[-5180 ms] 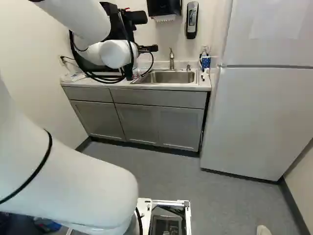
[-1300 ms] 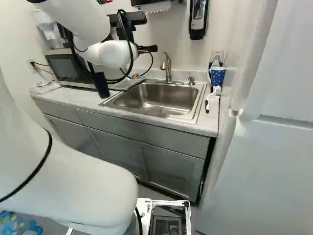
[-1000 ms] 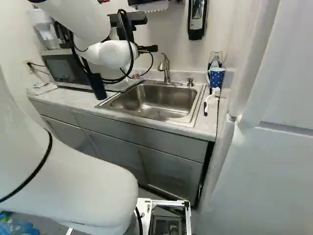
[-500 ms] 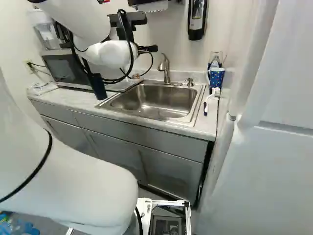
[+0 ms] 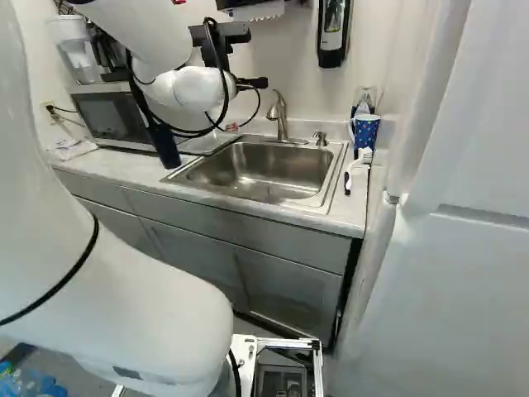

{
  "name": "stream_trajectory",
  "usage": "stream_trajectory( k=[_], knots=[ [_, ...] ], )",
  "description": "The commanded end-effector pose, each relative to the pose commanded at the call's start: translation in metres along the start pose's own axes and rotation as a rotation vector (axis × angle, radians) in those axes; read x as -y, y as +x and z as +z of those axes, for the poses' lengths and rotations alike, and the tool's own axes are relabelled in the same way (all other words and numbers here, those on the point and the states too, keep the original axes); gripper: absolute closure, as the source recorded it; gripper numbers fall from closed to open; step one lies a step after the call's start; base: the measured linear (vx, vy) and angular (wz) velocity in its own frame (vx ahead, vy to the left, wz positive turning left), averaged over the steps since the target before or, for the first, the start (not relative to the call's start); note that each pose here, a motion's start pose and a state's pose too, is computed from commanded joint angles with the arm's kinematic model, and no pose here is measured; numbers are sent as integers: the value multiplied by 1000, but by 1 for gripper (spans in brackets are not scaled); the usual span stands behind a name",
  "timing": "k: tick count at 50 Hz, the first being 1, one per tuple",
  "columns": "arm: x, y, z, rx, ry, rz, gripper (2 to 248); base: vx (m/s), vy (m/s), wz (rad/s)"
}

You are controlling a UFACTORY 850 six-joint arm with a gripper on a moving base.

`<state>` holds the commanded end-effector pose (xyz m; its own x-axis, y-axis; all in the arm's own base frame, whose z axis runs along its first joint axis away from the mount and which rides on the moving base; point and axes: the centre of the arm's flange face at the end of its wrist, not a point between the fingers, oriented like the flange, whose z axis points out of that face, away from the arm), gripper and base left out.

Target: Rinse the cup and place it in the tray

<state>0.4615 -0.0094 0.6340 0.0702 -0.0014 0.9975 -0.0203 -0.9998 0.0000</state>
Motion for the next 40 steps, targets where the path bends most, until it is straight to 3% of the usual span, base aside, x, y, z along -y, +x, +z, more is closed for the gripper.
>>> stream_trajectory(
  k=[40],
  knots=[
    [-18, -5, 63, 129, -34, 5, 3, 0, 0, 0]
  ],
)
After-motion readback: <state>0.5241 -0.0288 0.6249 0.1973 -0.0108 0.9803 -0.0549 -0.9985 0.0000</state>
